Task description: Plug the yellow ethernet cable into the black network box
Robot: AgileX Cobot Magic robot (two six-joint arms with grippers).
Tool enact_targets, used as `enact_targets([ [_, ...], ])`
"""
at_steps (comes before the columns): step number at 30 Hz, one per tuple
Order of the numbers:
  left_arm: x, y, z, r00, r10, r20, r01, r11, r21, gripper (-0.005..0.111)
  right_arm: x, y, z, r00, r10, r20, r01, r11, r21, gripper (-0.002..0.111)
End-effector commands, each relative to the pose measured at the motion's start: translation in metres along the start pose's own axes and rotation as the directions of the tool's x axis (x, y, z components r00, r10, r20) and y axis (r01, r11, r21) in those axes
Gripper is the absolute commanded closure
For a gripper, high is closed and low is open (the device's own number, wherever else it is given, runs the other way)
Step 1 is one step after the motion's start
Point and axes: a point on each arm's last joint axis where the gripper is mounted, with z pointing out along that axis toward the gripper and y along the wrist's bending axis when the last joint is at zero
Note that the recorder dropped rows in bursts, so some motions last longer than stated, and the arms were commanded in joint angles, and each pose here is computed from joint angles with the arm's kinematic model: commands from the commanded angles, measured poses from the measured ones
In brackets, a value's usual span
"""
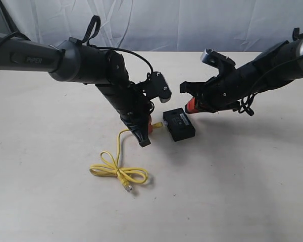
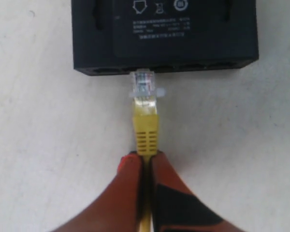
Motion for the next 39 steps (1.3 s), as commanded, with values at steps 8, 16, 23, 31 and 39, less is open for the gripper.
enact_targets([
  [8, 0.001, -0.003, 0.0, 1.0, -0.012, -0.028, 0.013, 1.0, 0.009, 0.107, -0.006, -0.004, -0.004, 0.999, -0.012, 0.046, 0.009, 0.997, 0.071, 0.108],
  [16, 0.001, -0.002, 0.0, 1.0, -0.011, -0.026, 0.011, 1.0, 0.002, 0.107, -0.002, -0.008, 0.001, 1.0, -0.025, 0.018, 0.023, 0.997, 0.08, 0.108],
  [23, 0.0, -0.001, 0.0, 1.0, -0.007, -0.02, 0.007, 1.0, -0.006, 0.107, 0.003, -0.011, 0.009, 1.0, 0.013, -0.017, -0.012, 0.999, 0.051, 0.108],
  [31, -0.001, -0.001, 0.0, 1.0, -0.015, -0.012, 0.015, 1.0, -0.008, 0.107, 0.004, -0.008, 0.009, 1.0, -0.008, -0.03, 0.009, 1.0, 0.024, 0.108],
  [39, -0.001, -0.001, 0.0, 1.0, -0.012, -0.009, 0.012, 1.0, -0.008, 0.107, 0.006, -0.006, 0.009, 0.998, -0.032, -0.048, 0.032, 0.999, -0.004, 0.108],
])
